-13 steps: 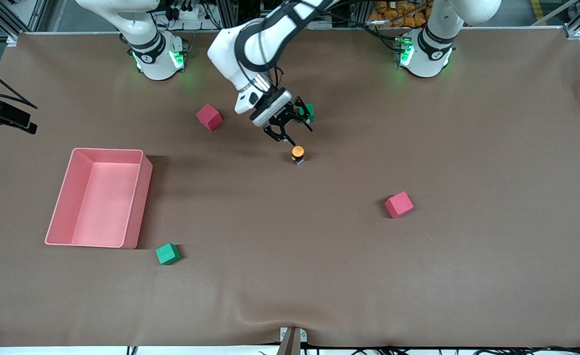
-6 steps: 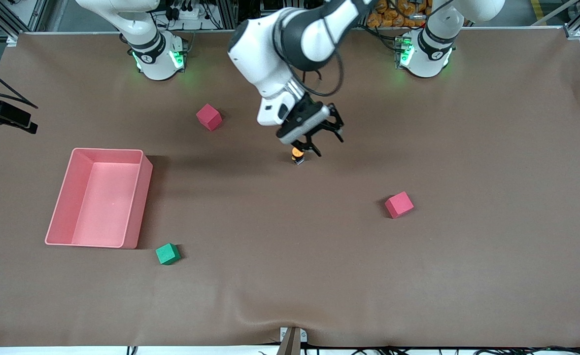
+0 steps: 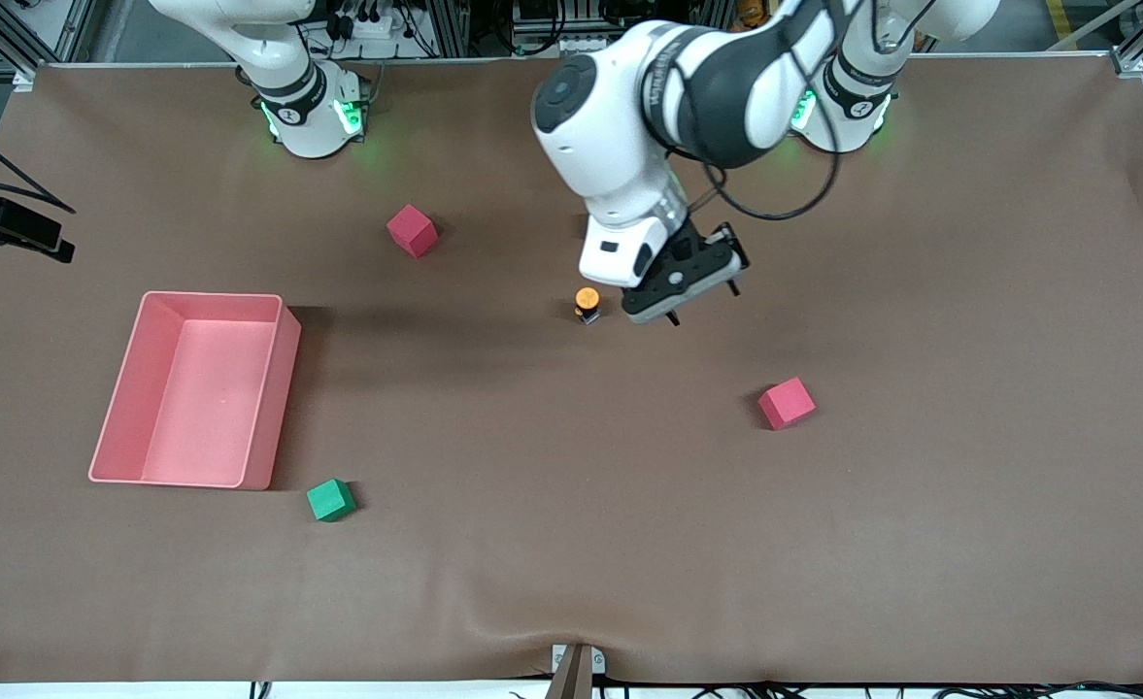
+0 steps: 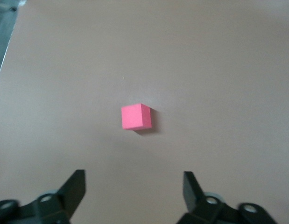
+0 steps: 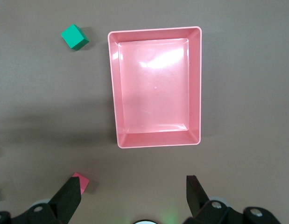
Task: Place and upright button with both arms
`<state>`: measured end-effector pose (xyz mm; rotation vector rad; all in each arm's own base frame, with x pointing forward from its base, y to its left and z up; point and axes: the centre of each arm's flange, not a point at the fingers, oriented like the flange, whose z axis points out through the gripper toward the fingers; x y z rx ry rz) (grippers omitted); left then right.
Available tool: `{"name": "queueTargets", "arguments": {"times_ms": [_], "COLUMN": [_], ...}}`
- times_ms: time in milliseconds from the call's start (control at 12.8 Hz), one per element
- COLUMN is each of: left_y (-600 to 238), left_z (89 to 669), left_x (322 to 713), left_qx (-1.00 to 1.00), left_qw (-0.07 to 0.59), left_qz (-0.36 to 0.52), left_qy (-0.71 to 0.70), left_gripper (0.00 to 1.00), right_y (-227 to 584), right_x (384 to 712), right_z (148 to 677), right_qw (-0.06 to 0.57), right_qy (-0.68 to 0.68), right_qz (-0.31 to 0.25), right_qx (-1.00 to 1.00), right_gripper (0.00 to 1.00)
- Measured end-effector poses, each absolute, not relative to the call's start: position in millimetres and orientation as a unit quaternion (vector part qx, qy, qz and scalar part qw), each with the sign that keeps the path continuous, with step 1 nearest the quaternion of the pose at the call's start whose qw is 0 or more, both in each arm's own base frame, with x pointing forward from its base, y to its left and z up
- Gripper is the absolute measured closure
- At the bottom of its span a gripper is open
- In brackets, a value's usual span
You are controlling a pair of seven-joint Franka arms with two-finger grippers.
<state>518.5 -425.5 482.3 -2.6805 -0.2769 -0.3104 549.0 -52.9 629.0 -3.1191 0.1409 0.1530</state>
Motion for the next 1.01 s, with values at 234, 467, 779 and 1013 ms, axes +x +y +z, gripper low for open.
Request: {"name": "queueTargets", "arguments": {"times_ms": [234,467,779,1013], "left_y": [-375.8,-318.2,-229.6,-140.8], "left_z": [517.2,551.7,602.0,637.1], "left_x": [544.4,566.3,585.3,594.0], "left_qx": [-0.979,-0.985,-0.993,-0.993], "left_qw": [0.157,0.119,0.052,0.011], "left_qz": [-0.074,-0.058,-0.043,-0.046], "left_qy": [-0.104,-0.107,-0.099,-0.106], "left_gripper": [0.0,0.0,0.0,0.0], "right_y": [-52.8,-53.0,-53.1,-53.1], "right_x": [547.1,546.9,546.8,546.9], "right_z": [627.9,627.8,627.9,627.9], "right_qw": [0.008,0.008,0.008,0.008], "right_qy": [0.045,0.045,0.045,0.045], "right_qz": [0.057,0.058,0.058,0.058], "right_qx": [-0.997,-0.997,-0.997,-0.997], "right_gripper": [0.0,0.0,0.0,0.0]}}
